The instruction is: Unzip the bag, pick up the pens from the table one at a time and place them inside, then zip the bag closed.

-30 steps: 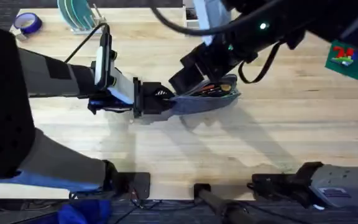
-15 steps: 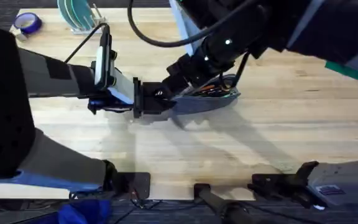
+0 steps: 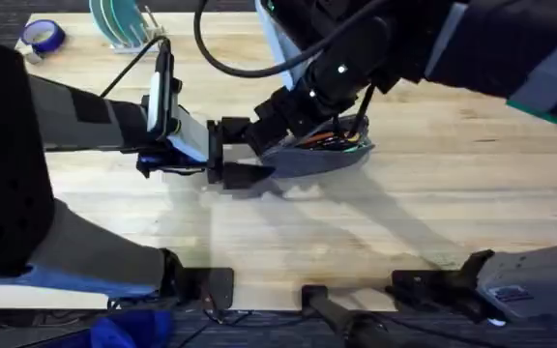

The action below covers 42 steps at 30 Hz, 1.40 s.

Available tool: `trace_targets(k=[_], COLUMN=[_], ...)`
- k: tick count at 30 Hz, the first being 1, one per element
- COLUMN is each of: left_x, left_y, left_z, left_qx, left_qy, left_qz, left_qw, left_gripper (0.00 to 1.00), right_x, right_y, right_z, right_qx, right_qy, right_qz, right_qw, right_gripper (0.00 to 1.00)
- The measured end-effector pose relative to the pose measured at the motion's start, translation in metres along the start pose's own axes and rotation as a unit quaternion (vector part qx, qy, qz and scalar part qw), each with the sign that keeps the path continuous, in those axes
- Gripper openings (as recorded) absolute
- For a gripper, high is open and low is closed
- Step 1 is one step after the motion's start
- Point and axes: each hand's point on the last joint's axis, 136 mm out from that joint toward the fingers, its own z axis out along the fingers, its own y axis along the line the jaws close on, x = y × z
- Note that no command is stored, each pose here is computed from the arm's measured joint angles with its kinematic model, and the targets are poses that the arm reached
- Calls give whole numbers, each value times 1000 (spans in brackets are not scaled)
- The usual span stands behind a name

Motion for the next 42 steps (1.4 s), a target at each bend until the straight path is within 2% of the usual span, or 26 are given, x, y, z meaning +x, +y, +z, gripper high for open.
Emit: trace_targets(k=[2, 4, 6, 13, 17, 20, 28, 35, 38, 42], left_x=[0, 0, 0, 0, 0, 0, 0, 0, 0, 0], left_y=[0, 0, 0, 0, 0, 0, 0, 0, 0, 0], left_z=[0, 0, 0, 0, 0, 0, 0, 0, 0, 0], left_qx=[0, 0, 0, 0, 0, 0, 0, 0, 0, 0], left_qy=[0, 0, 0, 0, 0, 0, 0, 0, 0, 0], left_qz=[0, -1, -2, -2, -2, -1, -1, -1, -1, -1], left_qw=[1000, 1000, 1000, 1000, 1000, 1000, 1000, 1000, 1000, 1000], left_gripper=[673, 928, 988, 995, 995, 995, 995, 995, 995, 995], right_x=[0, 0, 0, 0, 4, 9, 17, 17, 16, 12], right_y=[0, 0, 0, 0, 1, 10, 27, 32, 27, 15], right_z=[0, 0, 0, 0, 0, 0, -3, -5, -6, -11], right_qx=[0, 0, 0, 0, -5, -33, -88, -115, -131, -162], right_qy=[0, 0, 0, 0, 9, 16, 17, 2, -5, -19], right_qz=[0, 0, 0, -16, -55, -107, -242, -345, -355, -335], right_qw=[1000, 1000, 1000, 1000, 998, 994, 966, 932, 926, 928], right_gripper=[997, 997, 997, 998, 998, 998, 998, 998, 998, 997])
